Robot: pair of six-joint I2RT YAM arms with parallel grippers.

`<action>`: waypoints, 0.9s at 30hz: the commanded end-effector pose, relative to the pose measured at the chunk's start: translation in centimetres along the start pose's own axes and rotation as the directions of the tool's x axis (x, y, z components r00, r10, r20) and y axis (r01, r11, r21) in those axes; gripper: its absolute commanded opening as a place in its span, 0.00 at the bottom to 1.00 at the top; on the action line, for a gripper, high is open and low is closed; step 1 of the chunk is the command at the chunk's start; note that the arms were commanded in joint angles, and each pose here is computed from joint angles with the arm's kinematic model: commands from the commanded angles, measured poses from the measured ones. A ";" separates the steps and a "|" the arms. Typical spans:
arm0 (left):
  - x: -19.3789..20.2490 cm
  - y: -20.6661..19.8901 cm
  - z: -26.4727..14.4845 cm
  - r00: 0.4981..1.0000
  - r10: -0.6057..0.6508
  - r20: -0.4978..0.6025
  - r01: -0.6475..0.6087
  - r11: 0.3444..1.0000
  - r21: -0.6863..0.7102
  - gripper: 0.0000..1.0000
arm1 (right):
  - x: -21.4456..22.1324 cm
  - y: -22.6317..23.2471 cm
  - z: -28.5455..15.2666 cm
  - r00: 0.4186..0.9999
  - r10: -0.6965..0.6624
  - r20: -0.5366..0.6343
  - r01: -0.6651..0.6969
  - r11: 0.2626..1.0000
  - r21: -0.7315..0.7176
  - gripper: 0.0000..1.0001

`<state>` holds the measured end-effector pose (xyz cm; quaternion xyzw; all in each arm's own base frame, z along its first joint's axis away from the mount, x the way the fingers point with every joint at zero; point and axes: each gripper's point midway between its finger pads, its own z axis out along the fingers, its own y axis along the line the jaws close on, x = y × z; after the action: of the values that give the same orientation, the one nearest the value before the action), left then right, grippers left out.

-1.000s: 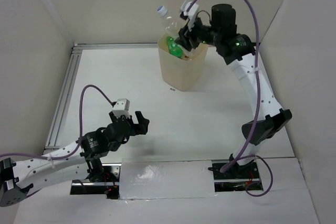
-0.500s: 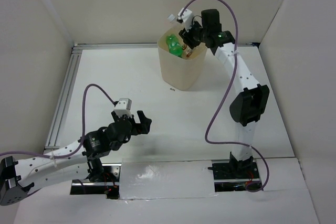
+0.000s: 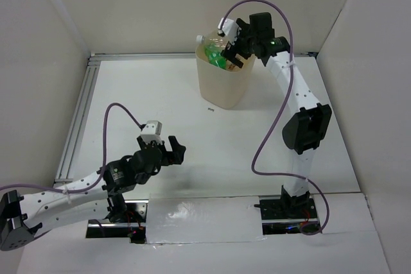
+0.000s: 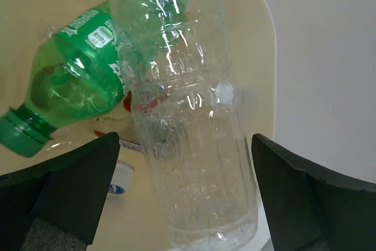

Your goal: Put the plastic bottles in the bin

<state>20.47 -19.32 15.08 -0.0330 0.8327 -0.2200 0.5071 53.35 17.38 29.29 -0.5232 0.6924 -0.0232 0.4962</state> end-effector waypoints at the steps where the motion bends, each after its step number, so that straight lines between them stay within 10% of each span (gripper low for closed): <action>1: -2.0 -1.8 0.1 0.998 -0.023 0.053 0.021 0.999 0.039 1.00 | -4.8 -1.7 -5.7 0.993 -0.004 0.118 -0.002 0.999 0.052 1.00; 11: -3.3 -2.9 0.0 0.997 -0.008 0.077 0.003 0.998 0.070 1.00 | -10.6 -2.6 -14.8 0.939 0.130 0.317 -0.175 0.978 0.118 1.00; 27: -5.4 -4.7 -0.4 0.992 0.084 0.091 -0.095 0.987 0.126 1.00 | 6.8 10.5 -22.4 0.636 0.759 0.136 -0.767 0.605 0.215 1.00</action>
<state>21.14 -21.46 18.79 0.0287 0.8165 -0.2335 0.5273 32.28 7.48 29.52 -0.1861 0.8305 0.1060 0.5143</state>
